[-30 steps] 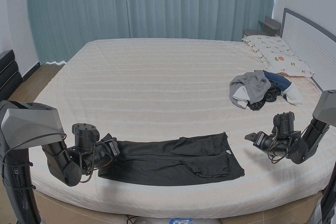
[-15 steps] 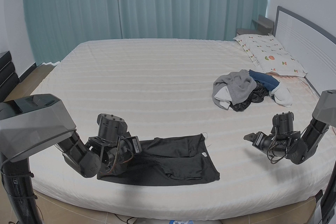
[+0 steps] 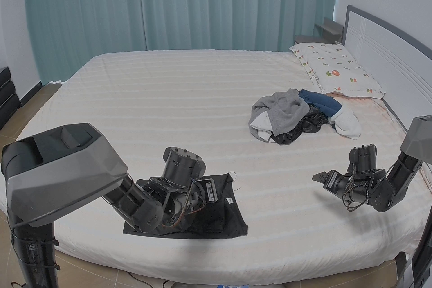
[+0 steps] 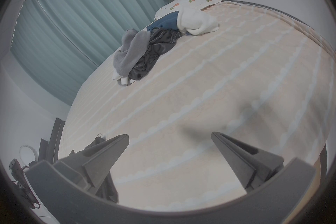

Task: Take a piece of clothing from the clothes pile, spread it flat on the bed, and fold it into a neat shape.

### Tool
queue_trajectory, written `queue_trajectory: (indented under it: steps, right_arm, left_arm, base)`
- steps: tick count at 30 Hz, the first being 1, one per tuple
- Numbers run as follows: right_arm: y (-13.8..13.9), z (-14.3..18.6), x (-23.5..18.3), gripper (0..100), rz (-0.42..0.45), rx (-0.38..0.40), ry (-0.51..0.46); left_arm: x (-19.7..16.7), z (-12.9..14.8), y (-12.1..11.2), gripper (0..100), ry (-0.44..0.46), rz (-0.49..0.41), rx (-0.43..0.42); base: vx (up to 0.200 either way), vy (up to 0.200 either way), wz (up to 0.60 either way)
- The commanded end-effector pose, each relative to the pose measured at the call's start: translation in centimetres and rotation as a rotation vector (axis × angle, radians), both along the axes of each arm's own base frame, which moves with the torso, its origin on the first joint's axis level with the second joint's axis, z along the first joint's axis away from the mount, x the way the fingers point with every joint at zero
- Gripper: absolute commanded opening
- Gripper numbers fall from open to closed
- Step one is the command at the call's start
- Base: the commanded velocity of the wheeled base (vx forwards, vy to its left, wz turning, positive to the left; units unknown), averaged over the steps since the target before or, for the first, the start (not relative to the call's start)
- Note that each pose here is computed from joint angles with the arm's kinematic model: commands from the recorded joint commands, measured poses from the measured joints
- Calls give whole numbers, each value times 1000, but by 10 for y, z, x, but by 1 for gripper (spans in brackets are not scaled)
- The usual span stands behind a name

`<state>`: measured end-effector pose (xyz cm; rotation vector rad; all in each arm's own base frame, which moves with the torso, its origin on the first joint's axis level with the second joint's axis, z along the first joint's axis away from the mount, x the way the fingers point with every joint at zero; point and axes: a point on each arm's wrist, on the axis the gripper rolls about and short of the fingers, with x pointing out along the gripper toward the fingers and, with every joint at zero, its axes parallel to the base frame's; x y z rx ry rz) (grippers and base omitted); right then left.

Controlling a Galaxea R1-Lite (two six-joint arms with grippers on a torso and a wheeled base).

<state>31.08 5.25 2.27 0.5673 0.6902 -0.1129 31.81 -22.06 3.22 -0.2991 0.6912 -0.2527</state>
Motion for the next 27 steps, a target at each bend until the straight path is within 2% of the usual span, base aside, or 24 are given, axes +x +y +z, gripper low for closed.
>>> queue_trajectory:
  steps: [1, 7, 8, 19, 21, 24, 27]
  right_arm:
    - [1, -1, 0, 100, 3, -1, 4]
    - [2, -1, 0, 100, 7, 0, 2]
    - [2, -1, 0, 100, 8, -2, 4]
    - [3, -2, 0, 100, 9, -1, 6]
    - [3, -2, 0, 100, 9, -1, 6]
    - [3, -2, 0, 100, 9, -1, 7]
    - [3, -3, 0, 100, 10, -3, 10]
  left_arm:
    - [3, -20, -10, 0, 26, 2, 19]
    - [8, -22, -13, 0, 47, 61, -47]
    - [8, -22, -15, 100, 47, 61, -51]
    - [6, -19, -14, 100, 54, 82, -83]
    - [4, -5, -13, 100, 37, 99, -127]
    - [4, 2, -8, 100, 35, 121, -152]
    - [-2, 14, 8, 100, 42, 166, -194]
  base:
    - [0, 0, 0]
    - [0, 0, 0]
    - [0, 0, 0]
    - [0, 0, 0]
    - [0, 0, 0]
    - [0, 0, 0]
    - [0, 0, 0]
